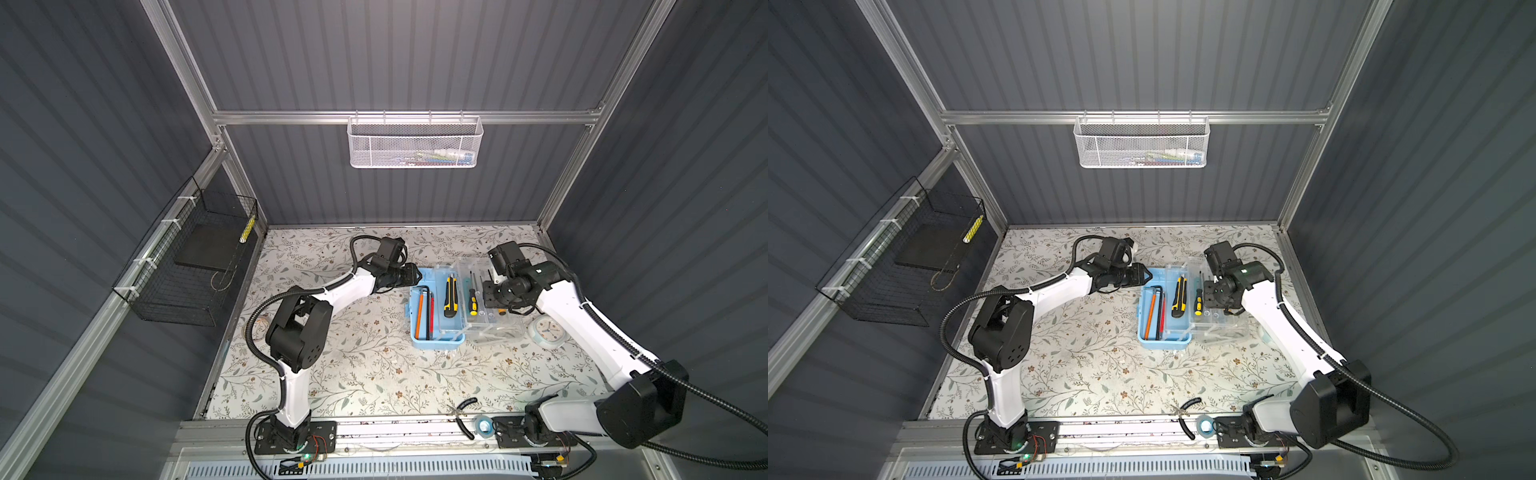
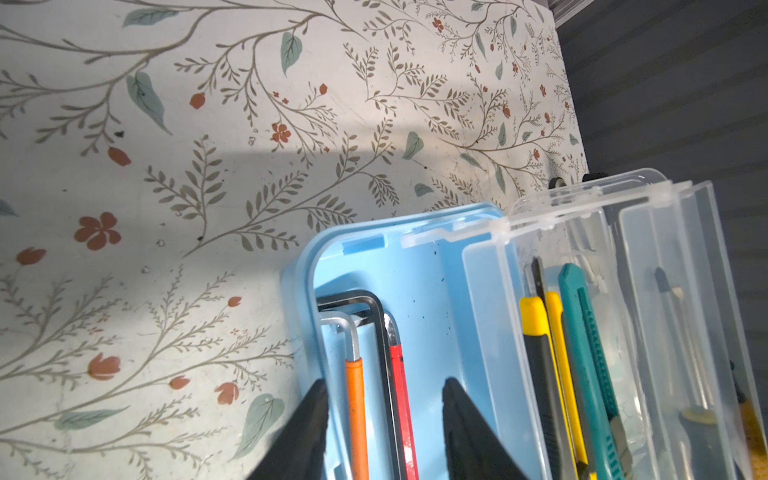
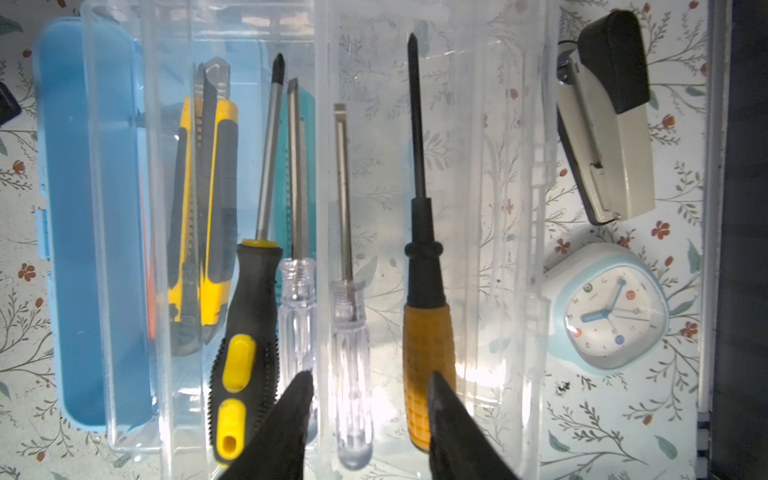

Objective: Pack the tool kit

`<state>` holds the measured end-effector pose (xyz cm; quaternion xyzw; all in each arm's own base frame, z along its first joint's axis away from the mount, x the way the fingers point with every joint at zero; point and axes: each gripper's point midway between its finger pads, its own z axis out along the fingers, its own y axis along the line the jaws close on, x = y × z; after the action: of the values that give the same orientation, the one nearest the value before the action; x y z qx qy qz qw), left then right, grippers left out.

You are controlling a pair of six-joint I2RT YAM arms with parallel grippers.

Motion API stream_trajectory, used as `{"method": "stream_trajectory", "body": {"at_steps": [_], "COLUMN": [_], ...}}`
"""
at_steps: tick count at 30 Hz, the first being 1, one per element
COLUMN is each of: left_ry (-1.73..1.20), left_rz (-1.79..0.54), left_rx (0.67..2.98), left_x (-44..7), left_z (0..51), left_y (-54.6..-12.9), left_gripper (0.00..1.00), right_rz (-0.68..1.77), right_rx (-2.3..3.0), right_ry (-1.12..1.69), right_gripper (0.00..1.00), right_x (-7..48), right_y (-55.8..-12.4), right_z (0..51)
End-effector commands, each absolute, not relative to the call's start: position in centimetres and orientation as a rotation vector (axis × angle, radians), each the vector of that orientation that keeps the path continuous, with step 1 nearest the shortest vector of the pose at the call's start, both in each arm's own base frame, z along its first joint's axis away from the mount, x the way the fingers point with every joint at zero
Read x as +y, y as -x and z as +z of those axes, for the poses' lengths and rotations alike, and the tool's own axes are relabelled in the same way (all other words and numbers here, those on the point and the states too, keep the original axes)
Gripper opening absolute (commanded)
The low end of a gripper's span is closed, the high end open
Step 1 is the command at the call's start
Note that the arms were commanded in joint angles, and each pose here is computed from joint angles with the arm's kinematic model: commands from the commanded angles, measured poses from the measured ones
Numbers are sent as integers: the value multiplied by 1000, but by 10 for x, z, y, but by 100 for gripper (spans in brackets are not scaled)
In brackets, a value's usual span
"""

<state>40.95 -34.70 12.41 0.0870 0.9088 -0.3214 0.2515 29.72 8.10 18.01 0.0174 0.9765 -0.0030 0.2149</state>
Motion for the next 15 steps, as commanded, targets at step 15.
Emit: {"method": "stream_trajectory", "body": {"at_steps": [15], "left_ry": [-301], "left_rz": [-714], "left_rx": [2496], "left_x": [-341], "left_z": [115], "left_y": [-426], "left_gripper": [46], "right_rz": [141], "right_rx": [2420], "right_ry": [-644], "right_gripper": [46], "right_x": [-9], "right_y": [-261], "right_z": [218]}}
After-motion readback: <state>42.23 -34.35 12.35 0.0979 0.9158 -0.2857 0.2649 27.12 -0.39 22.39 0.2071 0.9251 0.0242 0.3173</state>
